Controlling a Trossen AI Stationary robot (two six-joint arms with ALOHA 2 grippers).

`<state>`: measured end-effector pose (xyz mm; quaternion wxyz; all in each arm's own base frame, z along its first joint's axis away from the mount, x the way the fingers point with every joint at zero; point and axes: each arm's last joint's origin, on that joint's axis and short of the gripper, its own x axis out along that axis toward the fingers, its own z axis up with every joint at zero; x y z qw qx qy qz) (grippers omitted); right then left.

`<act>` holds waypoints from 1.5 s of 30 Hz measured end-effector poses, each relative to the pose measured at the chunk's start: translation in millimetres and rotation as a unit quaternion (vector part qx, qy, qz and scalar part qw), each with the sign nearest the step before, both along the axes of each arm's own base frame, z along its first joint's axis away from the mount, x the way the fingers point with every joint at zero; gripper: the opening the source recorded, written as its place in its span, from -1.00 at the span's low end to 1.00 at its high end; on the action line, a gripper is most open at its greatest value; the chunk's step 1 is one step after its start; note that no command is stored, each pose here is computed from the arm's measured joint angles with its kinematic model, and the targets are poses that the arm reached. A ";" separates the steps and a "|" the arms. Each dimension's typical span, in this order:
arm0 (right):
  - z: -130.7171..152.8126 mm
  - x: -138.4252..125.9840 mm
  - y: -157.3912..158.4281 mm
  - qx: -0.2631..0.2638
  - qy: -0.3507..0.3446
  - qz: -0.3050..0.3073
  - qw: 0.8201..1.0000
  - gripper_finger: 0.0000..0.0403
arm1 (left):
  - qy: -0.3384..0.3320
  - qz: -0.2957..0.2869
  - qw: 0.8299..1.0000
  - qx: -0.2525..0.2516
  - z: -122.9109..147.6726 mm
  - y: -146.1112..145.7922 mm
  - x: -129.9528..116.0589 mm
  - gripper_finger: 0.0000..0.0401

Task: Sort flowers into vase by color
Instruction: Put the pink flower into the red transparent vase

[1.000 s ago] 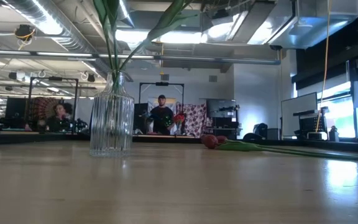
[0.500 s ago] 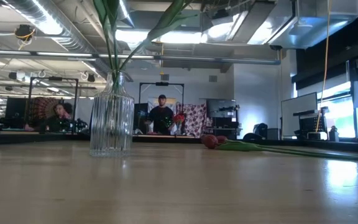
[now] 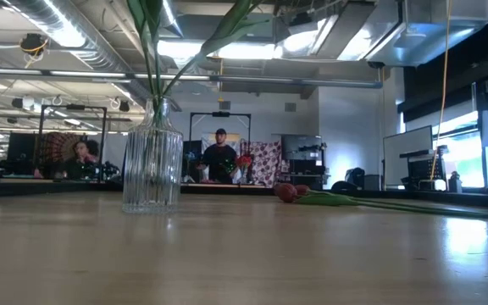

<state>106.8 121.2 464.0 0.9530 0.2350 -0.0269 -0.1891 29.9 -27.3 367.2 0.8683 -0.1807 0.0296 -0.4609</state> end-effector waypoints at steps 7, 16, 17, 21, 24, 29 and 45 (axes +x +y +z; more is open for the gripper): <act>0.1 -0.2 -0.4 -0.001 -0.002 -0.008 1.000 0.00 | 0.003 -0.024 1.000 0.015 2.2 -5.9 16.6 -0.99; -0.2 -0.3 -0.6 -0.004 -0.001 -0.011 1.000 0.00 | 0.004 -0.026 1.000 0.016 4.1 -7.5 21.9 -0.99; -0.3 -0.4 -0.7 -0.005 -0.001 -0.013 1.000 0.00 | 0.005 -0.024 1.000 0.016 5.8 -7.8 23.2 -0.99; -2.2 -0.8 -1.5 -0.018 0.005 -0.019 1.000 0.00 | -0.004 -0.031 0.999 0.031 20.1 -12.2 37.4 -0.99; -2.3 -1.1 -2.1 -0.021 0.004 -0.029 0.999 0.00 | 0.037 -0.059 0.996 0.053 22.0 -18.3 52.4 -0.99; -2.3 -1.1 -2.0 -0.021 0.004 -0.028 0.999 0.00 | 0.101 -0.063 0.990 0.077 17.9 -22.2 52.8 -0.99; -3.7 -1.1 -2.0 -0.029 0.010 -0.021 0.999 0.00 | 0.063 0.036 0.994 0.084 14.6 -1.6 3.7 -0.99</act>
